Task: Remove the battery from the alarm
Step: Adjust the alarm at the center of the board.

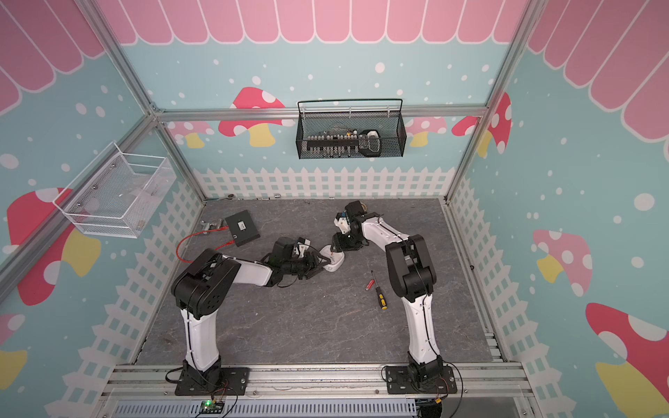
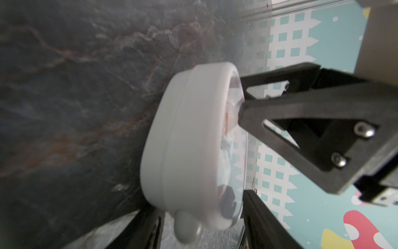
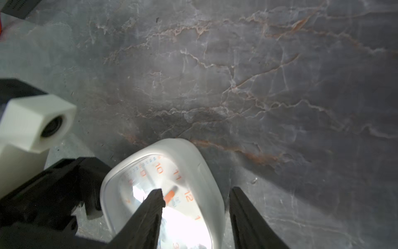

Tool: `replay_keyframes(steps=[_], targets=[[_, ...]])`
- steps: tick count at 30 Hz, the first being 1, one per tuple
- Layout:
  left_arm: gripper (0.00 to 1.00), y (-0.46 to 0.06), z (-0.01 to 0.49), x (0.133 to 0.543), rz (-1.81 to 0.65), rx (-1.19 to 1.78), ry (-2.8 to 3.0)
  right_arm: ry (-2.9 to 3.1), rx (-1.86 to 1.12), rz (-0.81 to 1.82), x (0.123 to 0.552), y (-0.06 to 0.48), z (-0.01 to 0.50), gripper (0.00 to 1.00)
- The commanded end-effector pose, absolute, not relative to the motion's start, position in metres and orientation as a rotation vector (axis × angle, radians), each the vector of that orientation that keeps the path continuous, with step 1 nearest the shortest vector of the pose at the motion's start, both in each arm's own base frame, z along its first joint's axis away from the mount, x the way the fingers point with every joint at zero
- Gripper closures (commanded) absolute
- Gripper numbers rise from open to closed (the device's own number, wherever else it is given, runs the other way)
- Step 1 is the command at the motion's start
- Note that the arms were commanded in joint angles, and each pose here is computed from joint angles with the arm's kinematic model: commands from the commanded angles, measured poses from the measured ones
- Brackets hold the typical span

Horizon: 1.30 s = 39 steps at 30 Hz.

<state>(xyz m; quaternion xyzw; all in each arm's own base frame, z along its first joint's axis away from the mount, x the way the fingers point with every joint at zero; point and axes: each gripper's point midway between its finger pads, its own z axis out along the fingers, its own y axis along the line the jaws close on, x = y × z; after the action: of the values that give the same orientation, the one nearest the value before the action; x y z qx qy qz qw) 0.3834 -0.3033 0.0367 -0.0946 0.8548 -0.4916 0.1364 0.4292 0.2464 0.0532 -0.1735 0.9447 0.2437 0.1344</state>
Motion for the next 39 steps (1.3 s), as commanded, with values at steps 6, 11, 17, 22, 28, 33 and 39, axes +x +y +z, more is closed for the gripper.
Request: replay_keyframes(steps=[6,11,17,22,28,33,39], targets=[[0.41,-0.243,-0.07,0.35,-0.996,-0.533,2.827,2.743,-0.469,0.801,0.363,0.251,0.06,0.48],[0.42,-0.239,-0.068,0.368,-0.992,-0.529,2.81,2.715,-0.473,0.871,0.324,0.267,0.074,0.48],[0.43,-0.241,-0.054,0.383,-0.98,-0.488,2.779,2.675,-0.415,0.86,0.302,0.27,0.097,0.44],[0.37,-0.222,-0.007,0.392,-0.903,-0.459,2.688,2.587,-0.401,0.669,0.321,0.248,0.145,0.34],[0.32,-0.178,0.056,0.375,-0.758,-0.474,2.586,2.583,-0.559,0.574,0.356,0.243,0.149,0.31],[0.3,-0.171,0.054,0.314,-0.846,-0.517,2.631,2.605,-0.7,0.67,0.367,0.26,0.127,0.32],[0.3,-0.201,0.064,0.262,-1.084,-0.535,2.619,2.603,-0.809,0.751,0.364,0.272,0.112,0.32]])
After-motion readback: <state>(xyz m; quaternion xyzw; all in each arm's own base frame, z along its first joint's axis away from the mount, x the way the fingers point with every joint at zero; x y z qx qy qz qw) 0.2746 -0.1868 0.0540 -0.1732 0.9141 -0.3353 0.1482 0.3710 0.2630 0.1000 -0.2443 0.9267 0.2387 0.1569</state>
